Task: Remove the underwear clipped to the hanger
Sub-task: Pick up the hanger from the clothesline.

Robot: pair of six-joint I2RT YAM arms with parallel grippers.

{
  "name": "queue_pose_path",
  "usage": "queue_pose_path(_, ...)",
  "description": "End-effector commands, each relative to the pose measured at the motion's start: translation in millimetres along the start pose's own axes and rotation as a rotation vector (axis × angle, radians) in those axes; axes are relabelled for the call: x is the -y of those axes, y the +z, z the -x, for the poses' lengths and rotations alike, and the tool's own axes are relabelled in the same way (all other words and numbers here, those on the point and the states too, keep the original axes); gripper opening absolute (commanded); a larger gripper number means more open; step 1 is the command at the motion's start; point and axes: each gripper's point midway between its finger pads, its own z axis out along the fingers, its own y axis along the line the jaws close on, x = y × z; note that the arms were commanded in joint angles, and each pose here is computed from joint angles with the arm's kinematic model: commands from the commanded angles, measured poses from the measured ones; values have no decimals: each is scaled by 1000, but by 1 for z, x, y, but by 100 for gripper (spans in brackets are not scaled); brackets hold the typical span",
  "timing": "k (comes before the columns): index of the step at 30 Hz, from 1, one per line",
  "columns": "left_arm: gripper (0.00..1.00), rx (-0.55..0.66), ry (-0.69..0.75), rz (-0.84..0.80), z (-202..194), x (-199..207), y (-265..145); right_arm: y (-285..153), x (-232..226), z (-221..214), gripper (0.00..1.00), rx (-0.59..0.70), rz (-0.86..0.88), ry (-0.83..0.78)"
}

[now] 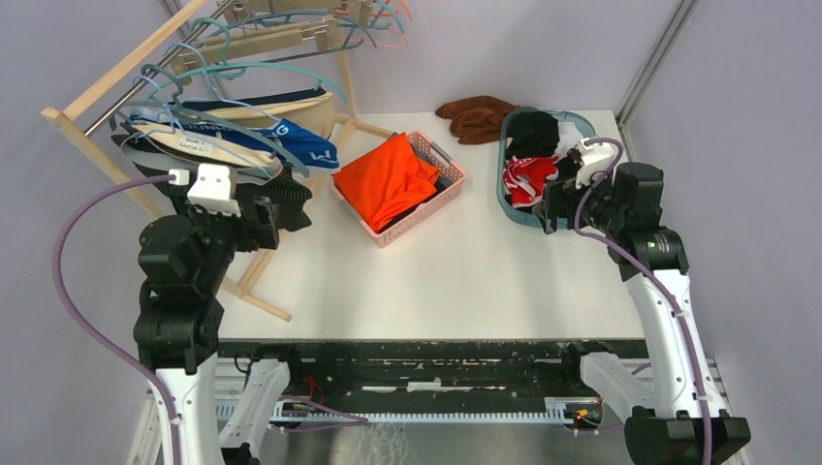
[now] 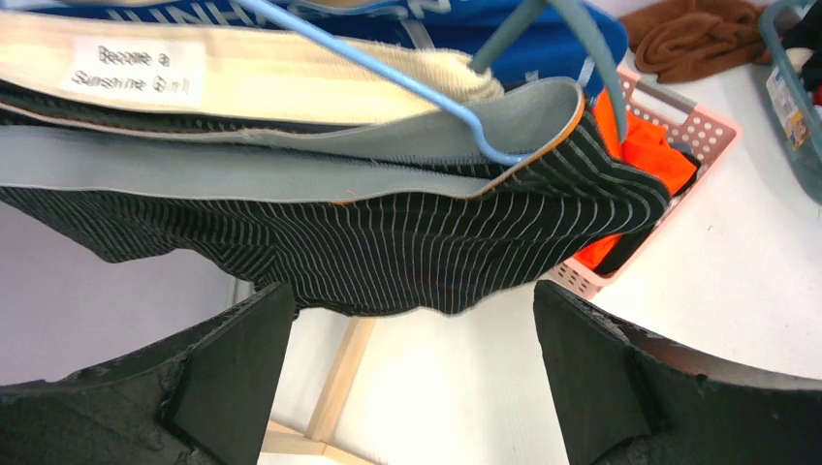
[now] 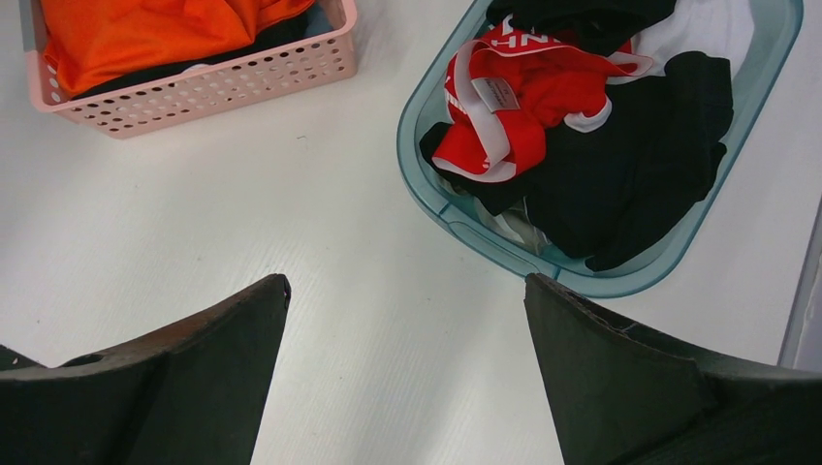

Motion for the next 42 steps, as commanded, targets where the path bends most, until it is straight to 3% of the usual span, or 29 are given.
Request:
queue_pose_path(1, 99, 41, -6, 21, 30, -5, -12, -2, -5, 23, 100, 52, 34, -28)
queue_pose_path(16, 98, 263, -131, 113, 108, -28, 26, 2, -8, 11, 100, 27, 46, -51)
queue_pose_path(23, 91, 221, -142, 155, 96, -35, 46, 3, -8, 8, 100, 22, 44, -63)
queue_pose_path(42, 63, 173, -58, 287, 77, -58, 27, 8, -10, 3, 100, 1, 41, -87)
